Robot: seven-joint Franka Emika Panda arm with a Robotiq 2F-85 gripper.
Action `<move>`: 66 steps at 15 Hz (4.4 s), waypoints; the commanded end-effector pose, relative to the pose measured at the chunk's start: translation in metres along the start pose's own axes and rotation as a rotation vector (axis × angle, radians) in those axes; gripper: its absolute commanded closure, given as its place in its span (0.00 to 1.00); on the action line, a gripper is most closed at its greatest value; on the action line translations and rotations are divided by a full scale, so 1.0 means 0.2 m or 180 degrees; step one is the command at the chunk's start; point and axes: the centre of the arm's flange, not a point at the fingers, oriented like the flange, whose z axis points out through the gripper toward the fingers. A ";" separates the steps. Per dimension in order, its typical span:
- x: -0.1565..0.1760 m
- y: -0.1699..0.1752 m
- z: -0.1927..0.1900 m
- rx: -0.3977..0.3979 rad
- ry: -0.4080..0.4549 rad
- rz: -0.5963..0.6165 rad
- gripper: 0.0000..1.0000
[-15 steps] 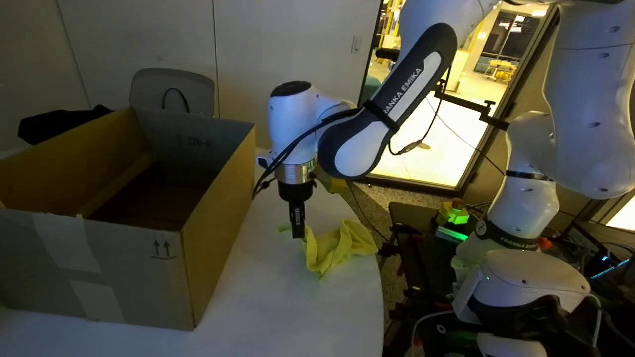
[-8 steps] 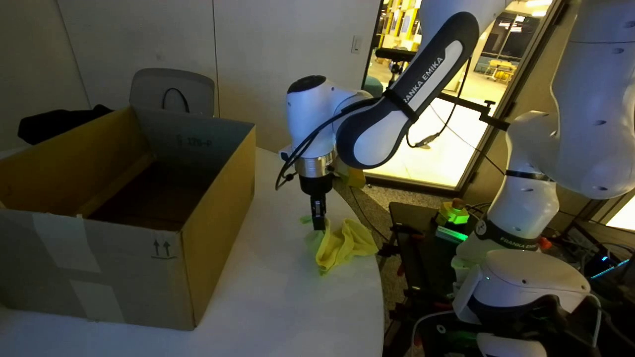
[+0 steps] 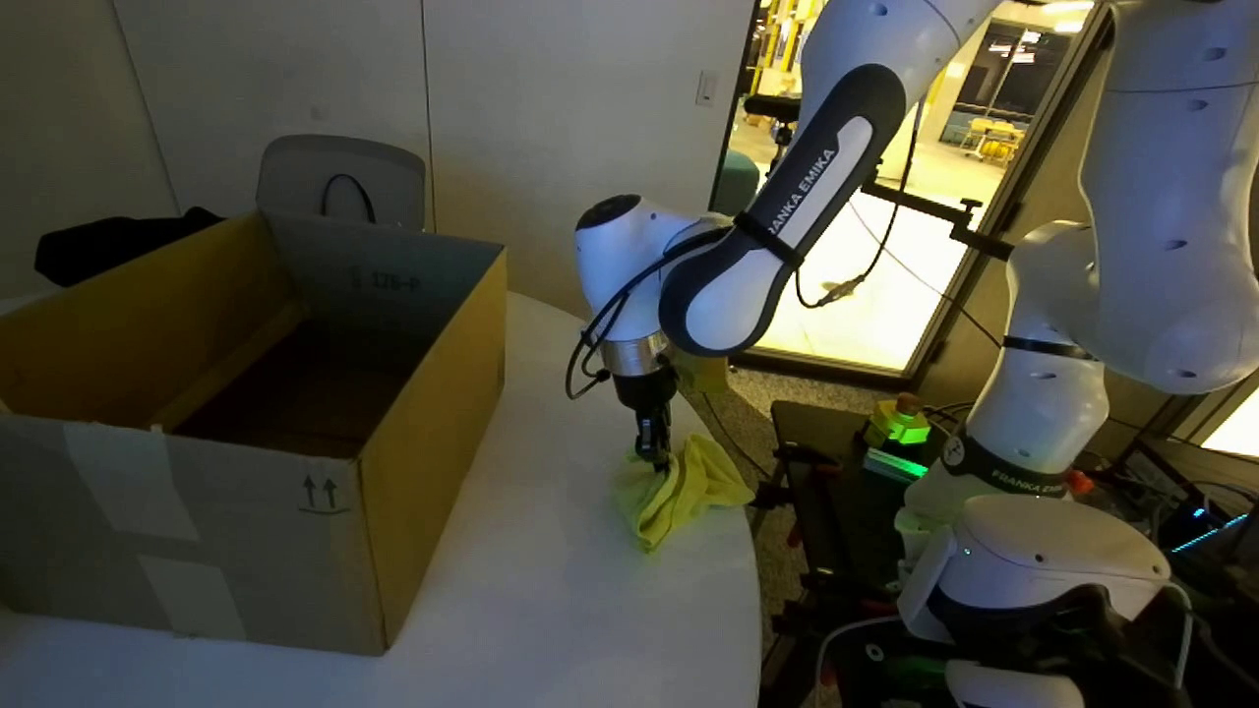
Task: Put the marker on the towel and wrap it, then put it in the box
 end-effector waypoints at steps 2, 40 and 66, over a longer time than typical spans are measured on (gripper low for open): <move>-0.07 -0.01 0.01 0.0181 -0.0045 0.0045 0.44; -0.07 0.04 0.28 -0.0129 0.0803 -0.0503 0.00; 0.11 0.34 -0.26 -0.0158 0.0590 -0.1207 1.00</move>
